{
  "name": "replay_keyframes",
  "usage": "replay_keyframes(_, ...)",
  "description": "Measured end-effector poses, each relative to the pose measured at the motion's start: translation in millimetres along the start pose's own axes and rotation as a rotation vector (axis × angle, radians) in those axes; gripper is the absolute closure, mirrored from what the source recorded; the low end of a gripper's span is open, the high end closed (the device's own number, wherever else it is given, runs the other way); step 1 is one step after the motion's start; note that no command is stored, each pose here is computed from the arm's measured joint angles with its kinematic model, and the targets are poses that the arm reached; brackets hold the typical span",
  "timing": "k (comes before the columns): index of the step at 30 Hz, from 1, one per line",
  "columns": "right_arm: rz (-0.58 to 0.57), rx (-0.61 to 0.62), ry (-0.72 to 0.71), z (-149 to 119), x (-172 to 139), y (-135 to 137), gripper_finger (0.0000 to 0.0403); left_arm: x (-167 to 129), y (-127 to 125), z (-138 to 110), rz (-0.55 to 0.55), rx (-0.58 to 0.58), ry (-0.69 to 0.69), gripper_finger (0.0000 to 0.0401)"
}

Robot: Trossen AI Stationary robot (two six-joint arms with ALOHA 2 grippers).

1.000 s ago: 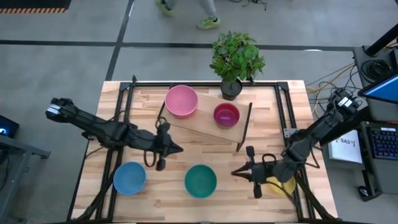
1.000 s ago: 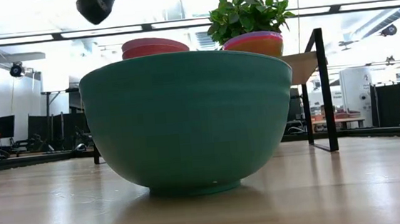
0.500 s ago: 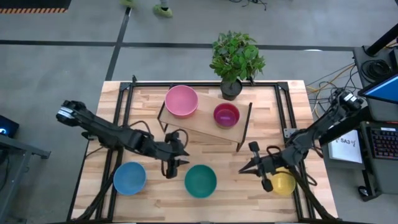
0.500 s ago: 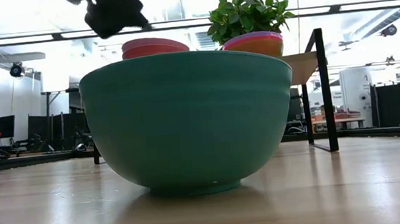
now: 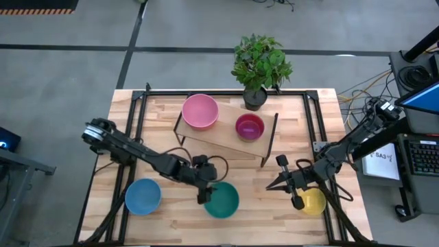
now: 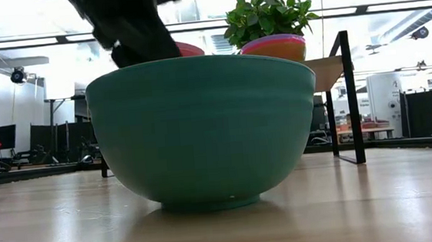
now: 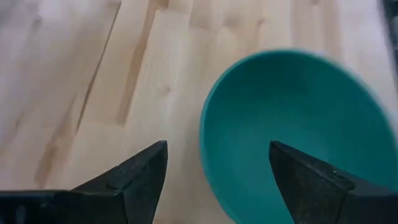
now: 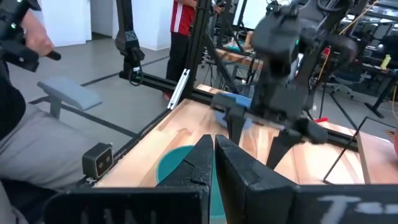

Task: Place and stack bowls onto a shelf
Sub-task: Stack the light blue bowl on top of the pink bowl on the shelf

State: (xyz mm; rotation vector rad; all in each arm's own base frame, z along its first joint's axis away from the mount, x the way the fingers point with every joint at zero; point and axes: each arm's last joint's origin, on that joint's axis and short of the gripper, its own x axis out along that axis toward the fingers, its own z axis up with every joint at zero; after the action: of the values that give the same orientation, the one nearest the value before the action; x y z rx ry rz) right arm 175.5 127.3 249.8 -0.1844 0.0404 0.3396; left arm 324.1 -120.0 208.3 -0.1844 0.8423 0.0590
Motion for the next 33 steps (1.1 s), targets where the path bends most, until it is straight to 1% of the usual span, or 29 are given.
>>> replay_keyframes(3,0.0,-0.01,0.0,0.0,0.0,0.0,0.0394,11.7,0.4,-6.6,0.024,-0.044,0.039,0.0145)
replay_keyframes(6,-0.001,-0.018,-0.004,0.9,-0.8,-0.4,0.0394,21.5,2.1,-13.2,0.07,-0.081,0.067,0.0154)
replay_keyframes(10,-0.004,-0.028,-0.007,1.5,-1.5,-0.8,0.0394,28.4,1.9,-17.0,0.081,-0.097,0.083,0.0171)
replay_keyframes(13,-0.006,-0.031,-0.009,2.0,-1.7,-1.1,0.0394,31.2,0.9,-20.1,0.086,-0.092,0.097,0.0196)
replay_keyframes(17,-0.005,-0.031,-0.009,2.1,-1.8,-1.1,0.0394,31.3,-0.9,-21.3,0.084,-0.107,0.098,0.0255)
replay_keyframes(23,-0.005,-0.023,-0.009,2.1,-1.8,-1.1,0.0394,31.5,-2.5,-22.5,0.084,-0.136,0.099,0.0371)
replay_keyframes(24,-0.005,-0.022,-0.009,2.1,-1.8,-1.1,0.0394,31.5,-2.6,-22.5,0.084,-0.143,0.099,0.0386)
replay_keyframes(25,-0.005,-0.02,-0.008,2.0,-1.8,-1.1,0.0394,31.4,-2.6,-22.5,0.084,-0.155,0.099,0.0393)
replay_keyframes(29,-0.004,-0.006,0.0,1.2,-1.7,-1.0,0.0394,26.8,-3.4,-20.3,0.067,-0.205,0.093,0.0397)
replay_keyframes(33,-0.002,0.011,0.016,-0.4,-1.8,-0.8,0.0394,14.3,-5.0,-12.2,0.026,-0.226,0.075,0.0399)
